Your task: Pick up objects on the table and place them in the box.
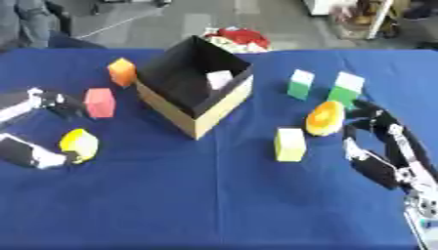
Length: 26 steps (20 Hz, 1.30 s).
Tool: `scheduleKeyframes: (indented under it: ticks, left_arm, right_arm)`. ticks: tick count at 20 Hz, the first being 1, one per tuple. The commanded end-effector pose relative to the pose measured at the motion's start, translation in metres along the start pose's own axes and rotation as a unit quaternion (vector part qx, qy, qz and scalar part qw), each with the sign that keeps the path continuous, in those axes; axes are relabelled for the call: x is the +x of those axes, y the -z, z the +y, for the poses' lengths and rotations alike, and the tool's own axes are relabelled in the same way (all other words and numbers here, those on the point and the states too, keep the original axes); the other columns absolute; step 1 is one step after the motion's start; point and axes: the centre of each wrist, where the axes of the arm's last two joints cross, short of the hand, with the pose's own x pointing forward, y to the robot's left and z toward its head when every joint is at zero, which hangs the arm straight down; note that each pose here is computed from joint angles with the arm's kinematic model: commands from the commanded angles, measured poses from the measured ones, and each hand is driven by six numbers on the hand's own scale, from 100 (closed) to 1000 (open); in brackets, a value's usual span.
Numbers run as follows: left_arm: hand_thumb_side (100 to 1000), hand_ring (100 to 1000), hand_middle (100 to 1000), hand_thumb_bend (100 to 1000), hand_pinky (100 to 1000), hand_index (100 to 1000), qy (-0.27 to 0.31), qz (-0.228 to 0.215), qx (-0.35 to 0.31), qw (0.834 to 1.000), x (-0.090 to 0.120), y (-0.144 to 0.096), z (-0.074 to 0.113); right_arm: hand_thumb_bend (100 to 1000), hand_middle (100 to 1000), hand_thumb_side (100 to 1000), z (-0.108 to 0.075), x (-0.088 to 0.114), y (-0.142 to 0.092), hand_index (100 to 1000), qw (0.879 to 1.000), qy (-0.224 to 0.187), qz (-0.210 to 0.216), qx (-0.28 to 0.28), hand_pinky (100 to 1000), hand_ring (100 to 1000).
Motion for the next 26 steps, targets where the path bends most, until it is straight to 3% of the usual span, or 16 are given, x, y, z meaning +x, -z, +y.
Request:
scheduleKeyframes:
  ticks: [1,10,19,26]
  left_arm:
    - [230,683,688,494,785,859,0.004,-0.004,0.015,1.0,0.004,-0.004,0.01]
    - [223,687,692,492,785,859,-0.003,0.005,0.02,1.0,0.002,-0.003,0.006]
    - [190,698,713,507,785,864,0.065,0.114,-0.053,0.99,-0.03,0.022,0.011]
    - [172,711,731,509,795,872,0.101,0.148,-0.105,0.978,-0.048,0.05,0.007]
  right_arm:
    - [100,707,182,-0.007,0.006,0.004,901,1.0,-0.013,-0.015,-0.001,817,666]
    - [100,706,184,-0.007,0.005,0.004,901,1.0,-0.012,-0.014,-0.002,817,665]
    - [100,706,184,-0.004,0.005,0.004,901,1.0,-0.008,-0.013,0.004,817,666]
    - [100,706,182,-0.003,0.005,0.004,901,1.0,-0.004,-0.014,0.007,817,665]
